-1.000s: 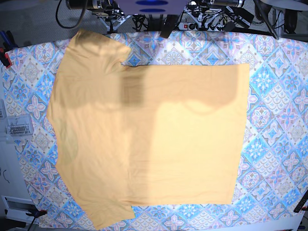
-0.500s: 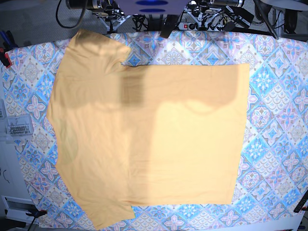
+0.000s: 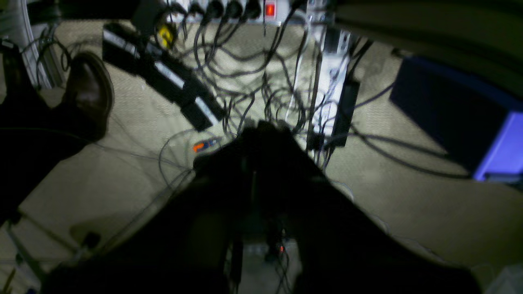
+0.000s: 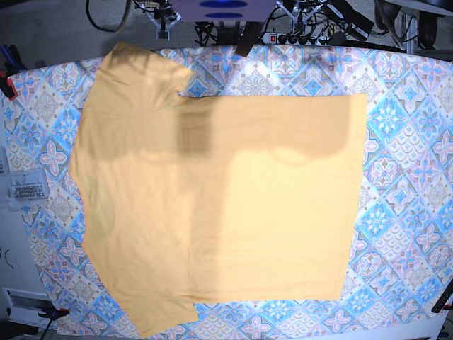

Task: Fold the T-shirt properly

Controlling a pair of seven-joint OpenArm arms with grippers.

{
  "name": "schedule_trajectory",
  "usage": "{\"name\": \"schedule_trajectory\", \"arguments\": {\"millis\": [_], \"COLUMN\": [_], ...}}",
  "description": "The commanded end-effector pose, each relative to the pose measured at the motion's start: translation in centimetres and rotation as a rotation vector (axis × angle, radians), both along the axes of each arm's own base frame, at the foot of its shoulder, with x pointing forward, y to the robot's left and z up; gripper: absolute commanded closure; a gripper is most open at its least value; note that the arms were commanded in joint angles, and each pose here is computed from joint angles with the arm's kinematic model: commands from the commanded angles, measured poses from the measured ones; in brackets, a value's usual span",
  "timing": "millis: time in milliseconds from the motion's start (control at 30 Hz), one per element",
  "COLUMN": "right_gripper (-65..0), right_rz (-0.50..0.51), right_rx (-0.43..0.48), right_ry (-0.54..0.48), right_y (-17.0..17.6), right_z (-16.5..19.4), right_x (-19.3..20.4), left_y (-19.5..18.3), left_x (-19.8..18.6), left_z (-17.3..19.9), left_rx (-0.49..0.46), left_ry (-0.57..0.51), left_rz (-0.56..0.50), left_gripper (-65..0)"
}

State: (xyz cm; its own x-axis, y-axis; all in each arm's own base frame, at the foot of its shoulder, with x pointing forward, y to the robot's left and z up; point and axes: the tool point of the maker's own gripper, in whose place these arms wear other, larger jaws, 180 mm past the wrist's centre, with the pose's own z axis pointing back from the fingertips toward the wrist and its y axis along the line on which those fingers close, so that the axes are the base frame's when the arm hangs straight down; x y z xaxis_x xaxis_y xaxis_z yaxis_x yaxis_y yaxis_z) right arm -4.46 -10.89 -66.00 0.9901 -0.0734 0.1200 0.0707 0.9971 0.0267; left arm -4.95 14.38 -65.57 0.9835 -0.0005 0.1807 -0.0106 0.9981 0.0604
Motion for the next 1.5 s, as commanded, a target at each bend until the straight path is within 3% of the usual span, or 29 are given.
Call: {"name": "schedule_trajectory", "arguments": {"millis": [0,233,433,1100,1267,1467], "right_gripper": [-0.7,-0.7,-0.7,-0.7,-0.7,-0.4], "right_rz": [0.001,0.001,-0.046,-0.061,-0.061,-0.058], "right_rx": [-0.004,-0.007,0.067,-0.021,-0.038,-0.039], "right_ry": [-0.011,-0.102,-0.227,-0.632,-0.699,-0.675], "right_y": [-0.2,-0.3,0.1,-3.5,-4.0,-4.2], "right_z": [0.1,0.9,2.3,9.6,11.8,12.2], "right_x": [-0.3,-1.5,-2.5,-5.2,-6.8,-8.3], "left_y": [0.1,0.2,0.3,0.9,0.7,1.5], "left_x": [-0.8,-1.5,-1.8,-3.5,-4.7,-5.6], "left_z": [0.2,1.3,2.5,8.6,10.4,11.2], "left_rx": [0.004,0.006,0.01,0.022,0.02,0.051], "left_ry": [-0.005,-0.124,-0.223,-0.569,-0.634,-0.647], "left_rz": [-0.002,-0.014,-0.024,-0.066,-0.075,-0.05], "left_gripper": [-0.1,-0.1,-0.1,-0.1,-0.1,0.0]}}
